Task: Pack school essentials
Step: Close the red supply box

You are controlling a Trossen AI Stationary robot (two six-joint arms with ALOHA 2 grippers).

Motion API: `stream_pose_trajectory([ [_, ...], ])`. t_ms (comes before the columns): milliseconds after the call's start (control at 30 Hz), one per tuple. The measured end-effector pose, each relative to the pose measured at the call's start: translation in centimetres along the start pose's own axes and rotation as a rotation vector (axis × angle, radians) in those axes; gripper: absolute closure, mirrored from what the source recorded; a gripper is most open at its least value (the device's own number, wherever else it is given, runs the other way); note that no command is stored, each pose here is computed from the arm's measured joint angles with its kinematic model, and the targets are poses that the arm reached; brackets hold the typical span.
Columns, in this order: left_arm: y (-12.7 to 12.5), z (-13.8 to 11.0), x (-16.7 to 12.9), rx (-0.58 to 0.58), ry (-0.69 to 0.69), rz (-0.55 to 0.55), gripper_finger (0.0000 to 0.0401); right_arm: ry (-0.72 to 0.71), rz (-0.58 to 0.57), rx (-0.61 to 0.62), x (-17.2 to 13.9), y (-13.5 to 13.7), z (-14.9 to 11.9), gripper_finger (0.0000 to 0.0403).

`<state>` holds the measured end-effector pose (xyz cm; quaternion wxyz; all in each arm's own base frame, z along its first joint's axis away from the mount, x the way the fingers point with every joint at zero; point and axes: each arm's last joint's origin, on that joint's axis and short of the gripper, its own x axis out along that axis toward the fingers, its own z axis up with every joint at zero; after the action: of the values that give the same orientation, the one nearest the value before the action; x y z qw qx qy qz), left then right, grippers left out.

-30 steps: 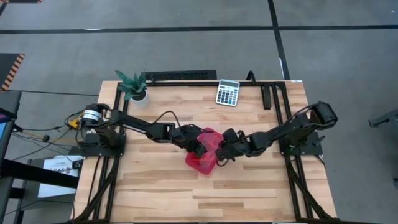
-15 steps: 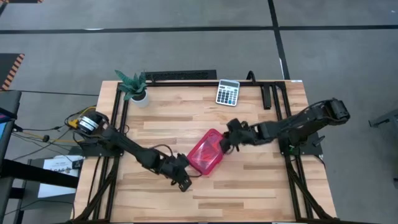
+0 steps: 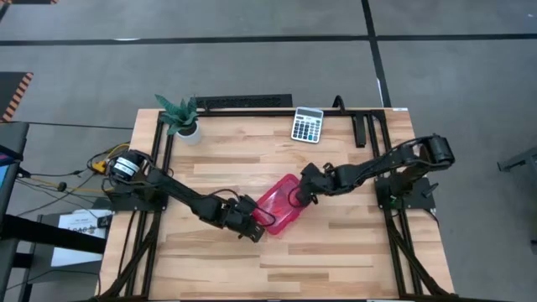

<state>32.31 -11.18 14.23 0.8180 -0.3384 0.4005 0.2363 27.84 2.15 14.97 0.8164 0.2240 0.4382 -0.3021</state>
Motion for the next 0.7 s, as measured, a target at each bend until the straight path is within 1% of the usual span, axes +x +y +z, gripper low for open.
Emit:
stream_pose_trajectory([
  [200,1.2,1.3,0.4,0.026,0.018,0.059,0.0401,0.02,0.035,0.058,-1.2,1.3,-1.7,0.0334],
  [300,2.1,1.7,0.6,0.027,0.026,0.125,0.0401,0.033,0.064,0.077,-1.7,2.1,-2.8,0.0334],
  [433,2.9,2.3,0.8,0.017,0.02,0.179,0.0401,0.068,0.115,0.099,-2.4,3.1,-4.1,0.0334],
  [567,3.3,2.9,0.9,-0.004,0.014,0.196,0.0401,0.077,0.146,0.114,-3.0,3.9,-5.2,0.0334],
  [700,3.6,3.4,1.0,-0.001,0.024,0.192,0.0401,0.077,0.153,0.111,-3.0,4.1,-5.4,0.0333],
])
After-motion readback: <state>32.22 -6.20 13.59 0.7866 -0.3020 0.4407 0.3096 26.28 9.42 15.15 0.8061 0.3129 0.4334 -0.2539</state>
